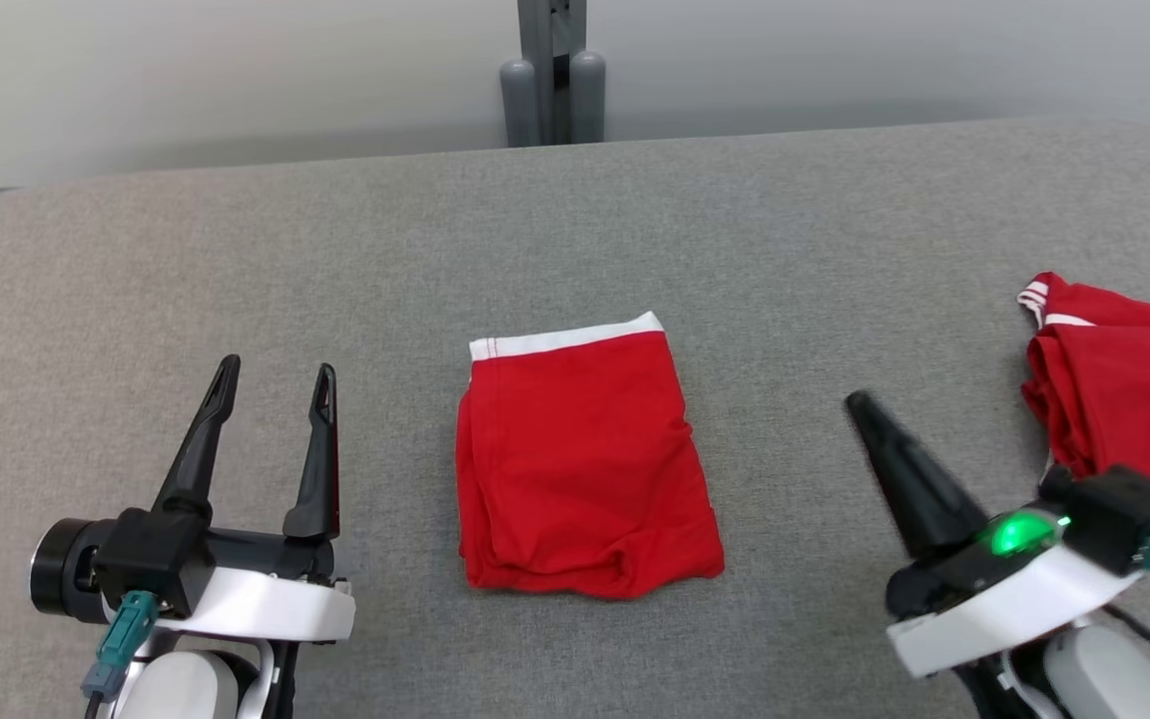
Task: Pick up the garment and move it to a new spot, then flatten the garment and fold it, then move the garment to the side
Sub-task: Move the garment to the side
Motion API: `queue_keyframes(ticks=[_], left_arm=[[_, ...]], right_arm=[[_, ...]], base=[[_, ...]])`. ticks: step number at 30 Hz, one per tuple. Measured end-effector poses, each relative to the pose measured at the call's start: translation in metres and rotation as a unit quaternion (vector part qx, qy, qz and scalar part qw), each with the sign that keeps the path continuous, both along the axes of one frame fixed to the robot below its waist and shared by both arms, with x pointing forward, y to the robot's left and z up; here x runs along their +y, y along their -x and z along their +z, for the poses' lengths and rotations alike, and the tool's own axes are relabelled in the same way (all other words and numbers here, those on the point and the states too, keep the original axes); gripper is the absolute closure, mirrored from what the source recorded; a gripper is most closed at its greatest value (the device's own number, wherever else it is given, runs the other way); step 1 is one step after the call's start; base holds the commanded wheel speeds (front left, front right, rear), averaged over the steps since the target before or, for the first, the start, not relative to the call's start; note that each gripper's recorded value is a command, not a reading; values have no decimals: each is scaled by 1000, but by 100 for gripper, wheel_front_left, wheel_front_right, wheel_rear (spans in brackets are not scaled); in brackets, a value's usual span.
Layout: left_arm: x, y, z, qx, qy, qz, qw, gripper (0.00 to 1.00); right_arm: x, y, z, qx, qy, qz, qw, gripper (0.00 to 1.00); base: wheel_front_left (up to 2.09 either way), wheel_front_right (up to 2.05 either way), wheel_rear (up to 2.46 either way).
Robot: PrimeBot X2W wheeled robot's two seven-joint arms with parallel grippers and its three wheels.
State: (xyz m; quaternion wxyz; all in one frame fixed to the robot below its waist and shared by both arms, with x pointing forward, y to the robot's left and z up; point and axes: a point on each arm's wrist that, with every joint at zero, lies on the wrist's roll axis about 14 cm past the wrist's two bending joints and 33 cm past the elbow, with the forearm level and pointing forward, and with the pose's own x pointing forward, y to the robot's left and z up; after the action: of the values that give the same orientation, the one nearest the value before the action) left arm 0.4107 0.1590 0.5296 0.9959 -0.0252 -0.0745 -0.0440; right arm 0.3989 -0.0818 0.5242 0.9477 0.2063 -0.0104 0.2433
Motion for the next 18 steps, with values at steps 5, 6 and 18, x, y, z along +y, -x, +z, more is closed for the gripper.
queue_keyframes(ticks=[5, 6, 18], left_arm=[[-6, 1, 10, -8, -3, -8, 1000, 0], [-7, 2, 12, -9, -4, -9, 1000, 0], [-8, 19, 13, -2, -13, -9, 1000, 0]], right_arm=[[-43, -9, 35, -61, -5, -98, 993, 85], [-50, -9, 40, -71, -1, -114, 991, 64], [-94, 16, 31, -61, 76, -211, 973, 0]], base=[[0, 0, 0], [0, 0, 0], [0, 0, 0]])
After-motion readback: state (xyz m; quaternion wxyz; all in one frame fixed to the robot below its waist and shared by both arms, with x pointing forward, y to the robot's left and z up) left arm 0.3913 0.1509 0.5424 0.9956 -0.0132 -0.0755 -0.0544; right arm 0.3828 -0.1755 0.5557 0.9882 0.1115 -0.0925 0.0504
